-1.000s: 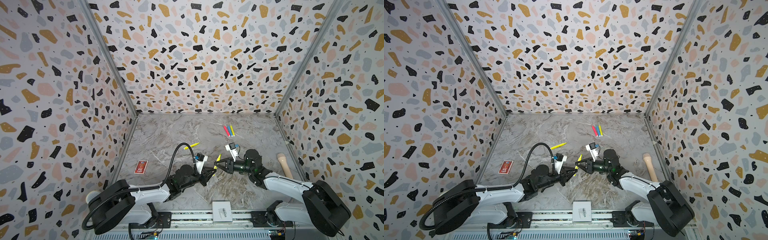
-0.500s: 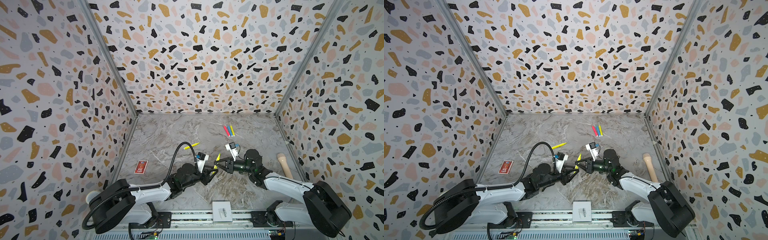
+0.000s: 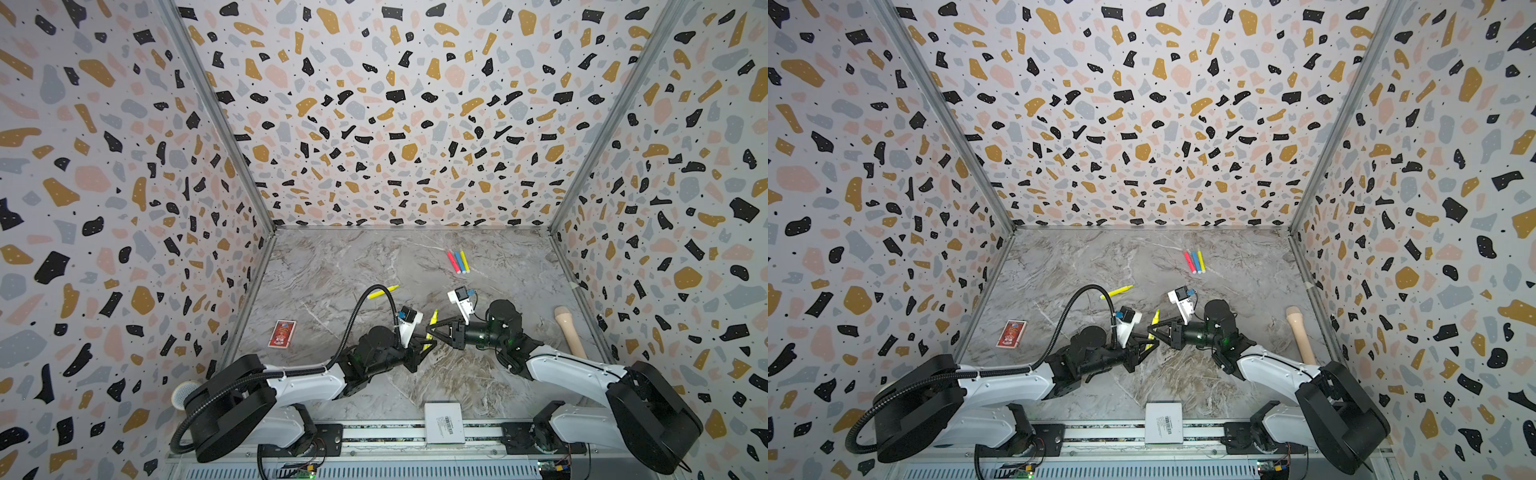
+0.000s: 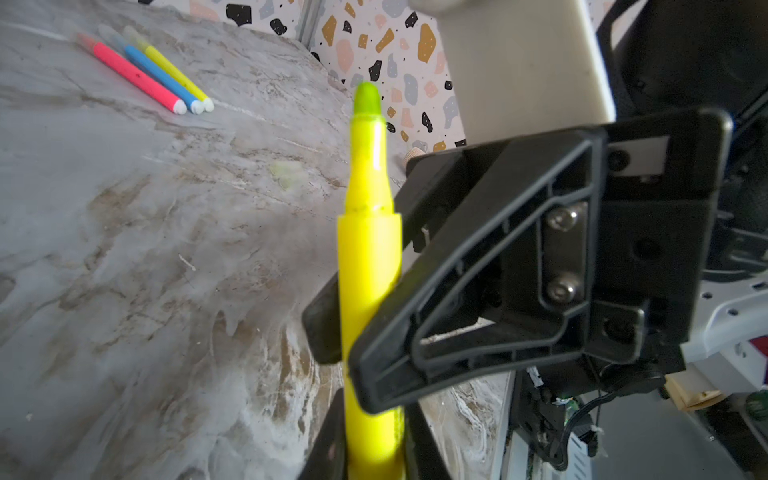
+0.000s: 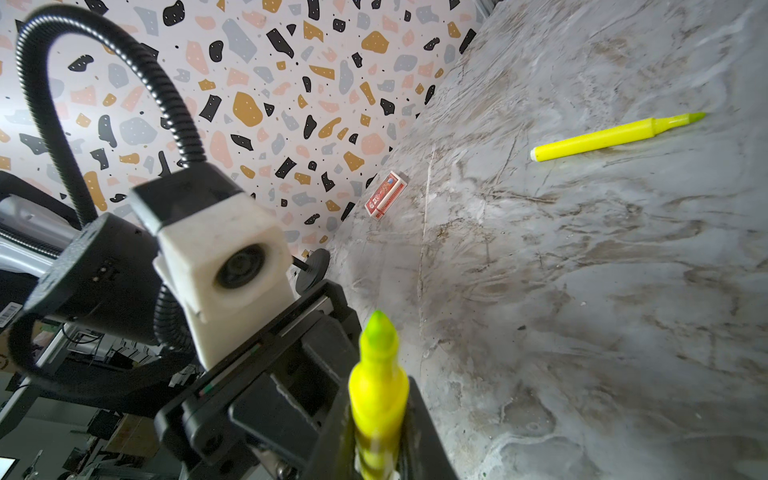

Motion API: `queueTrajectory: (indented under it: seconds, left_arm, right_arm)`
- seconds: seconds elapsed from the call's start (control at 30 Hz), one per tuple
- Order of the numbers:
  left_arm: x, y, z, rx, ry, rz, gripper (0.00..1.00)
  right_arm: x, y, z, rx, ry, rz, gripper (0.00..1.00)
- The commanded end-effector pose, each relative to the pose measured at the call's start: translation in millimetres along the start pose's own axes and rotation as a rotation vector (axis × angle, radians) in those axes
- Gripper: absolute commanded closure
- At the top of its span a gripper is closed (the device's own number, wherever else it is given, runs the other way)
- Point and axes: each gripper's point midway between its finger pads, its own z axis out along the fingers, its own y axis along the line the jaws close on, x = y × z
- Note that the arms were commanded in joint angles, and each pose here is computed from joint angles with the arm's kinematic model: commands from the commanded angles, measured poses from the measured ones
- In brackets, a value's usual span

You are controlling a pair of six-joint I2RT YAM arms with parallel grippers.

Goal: Insert the pens into the pen caps

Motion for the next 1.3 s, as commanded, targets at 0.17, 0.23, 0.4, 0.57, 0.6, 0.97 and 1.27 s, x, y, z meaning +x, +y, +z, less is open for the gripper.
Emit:
queueTrajectory:
  seconds: [0.17,0.23,0.4,0.57,0.6,0.97,1.27]
  left_arm:
    - [-15.2,11.5,-1.5,-0.088,-0.051,0.009,0.99]
    - [-15.4,14.2,-3.7,-0.104,-0.056,0.008,1.0]
    - [-13.9,21.6,-11.6,-0.147,-0.063,0.016,1.0]
    - [-7.6,26.9,-20.1,-0.174,-0.054,0.025,1.0]
    - [-4.9,28.7,-22.0,-0.18,-0.049,0.024,1.0]
    - [15.1,43.0,-49.5,-0.233,-0.052,-0.003,1.0]
    - [28.2,55.4,-80.3,-0.281,-0.095,-0.041,1.0]
  right_arm:
    - [-10.6,8.5,0.4,0.012,-0.005,-0.063,0.66]
    - [-15.1,4.2,-2.3,0.053,-0.012,-0.072,0.47]
    - [-40.2,-24.3,-25.0,0.205,-0.068,-0.044,0.32]
    - [-64.6,-90.9,-70.3,0.487,-0.126,0.072,0.3]
    - [-65.6,-107.3,-79.9,0.562,-0.121,0.091,0.3]
    - [-74.6,-214.7,-115.3,0.891,-0.048,0.182,0.26]
    - [-70.7,-256.3,-117.1,0.956,0.017,0.202,0.26]
